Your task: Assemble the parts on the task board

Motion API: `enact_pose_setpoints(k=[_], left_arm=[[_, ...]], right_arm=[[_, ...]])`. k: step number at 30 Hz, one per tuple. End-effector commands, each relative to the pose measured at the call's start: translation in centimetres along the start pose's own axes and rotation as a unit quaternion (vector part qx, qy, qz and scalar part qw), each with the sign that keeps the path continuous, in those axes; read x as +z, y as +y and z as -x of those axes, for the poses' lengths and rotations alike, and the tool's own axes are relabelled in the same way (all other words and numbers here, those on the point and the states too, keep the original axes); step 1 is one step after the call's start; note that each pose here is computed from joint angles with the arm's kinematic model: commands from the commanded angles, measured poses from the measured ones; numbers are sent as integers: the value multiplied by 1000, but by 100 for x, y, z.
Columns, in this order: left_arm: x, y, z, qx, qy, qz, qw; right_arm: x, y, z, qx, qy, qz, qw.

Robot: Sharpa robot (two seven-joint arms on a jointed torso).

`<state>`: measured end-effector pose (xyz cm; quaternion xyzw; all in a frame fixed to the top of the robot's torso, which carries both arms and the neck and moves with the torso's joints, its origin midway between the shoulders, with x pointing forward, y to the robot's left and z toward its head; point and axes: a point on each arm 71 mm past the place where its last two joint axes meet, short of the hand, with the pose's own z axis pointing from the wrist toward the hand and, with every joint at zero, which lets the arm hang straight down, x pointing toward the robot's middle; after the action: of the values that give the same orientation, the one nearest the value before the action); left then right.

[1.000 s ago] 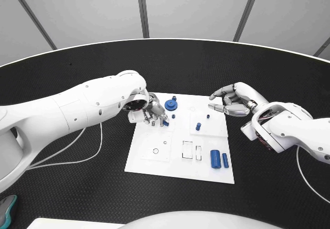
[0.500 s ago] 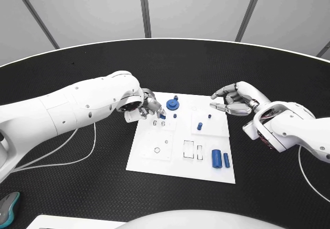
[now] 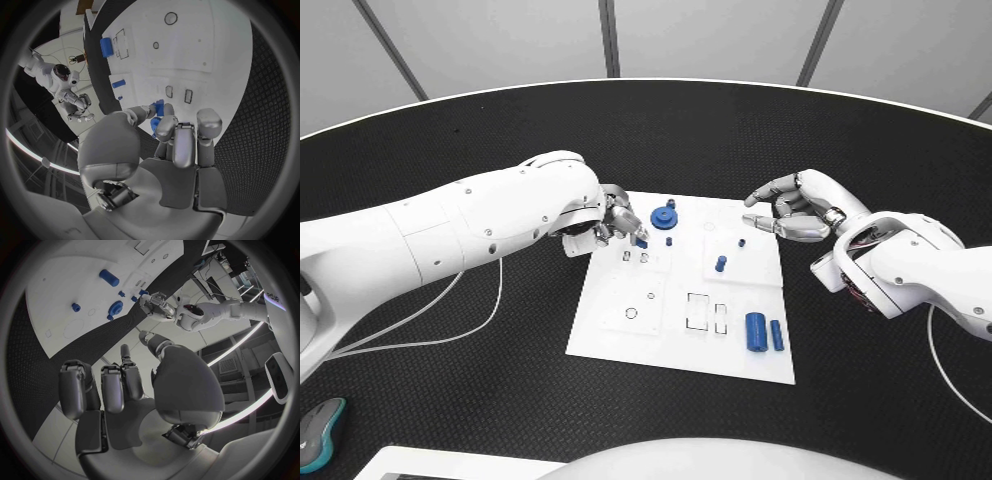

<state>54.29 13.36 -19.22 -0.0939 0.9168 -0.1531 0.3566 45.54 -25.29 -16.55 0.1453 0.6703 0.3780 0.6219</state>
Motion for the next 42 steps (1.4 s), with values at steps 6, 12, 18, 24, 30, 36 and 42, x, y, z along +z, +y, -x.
enact_pose_setpoints(k=[6,12,18,24,30,36,42], left_arm=[[45,19,-84,21,18,13,1000],[67,15,-109,31,25,18,999],[75,-5,-121,34,25,16,999],[79,-29,-123,33,20,13,999],[82,-45,-119,36,14,13,999],[83,-54,-128,45,18,14,999],[86,-61,-132,53,18,18,998]], right_arm=[[5,6,-7,0,1,1,1000],[5,7,-8,0,1,1,1000],[5,9,-9,0,1,1,1000],[7,11,-12,1,1,2,1000],[7,12,-12,1,1,2,1000],[7,11,-13,1,2,1,1000],[6,12,-13,1,2,1,1000]])
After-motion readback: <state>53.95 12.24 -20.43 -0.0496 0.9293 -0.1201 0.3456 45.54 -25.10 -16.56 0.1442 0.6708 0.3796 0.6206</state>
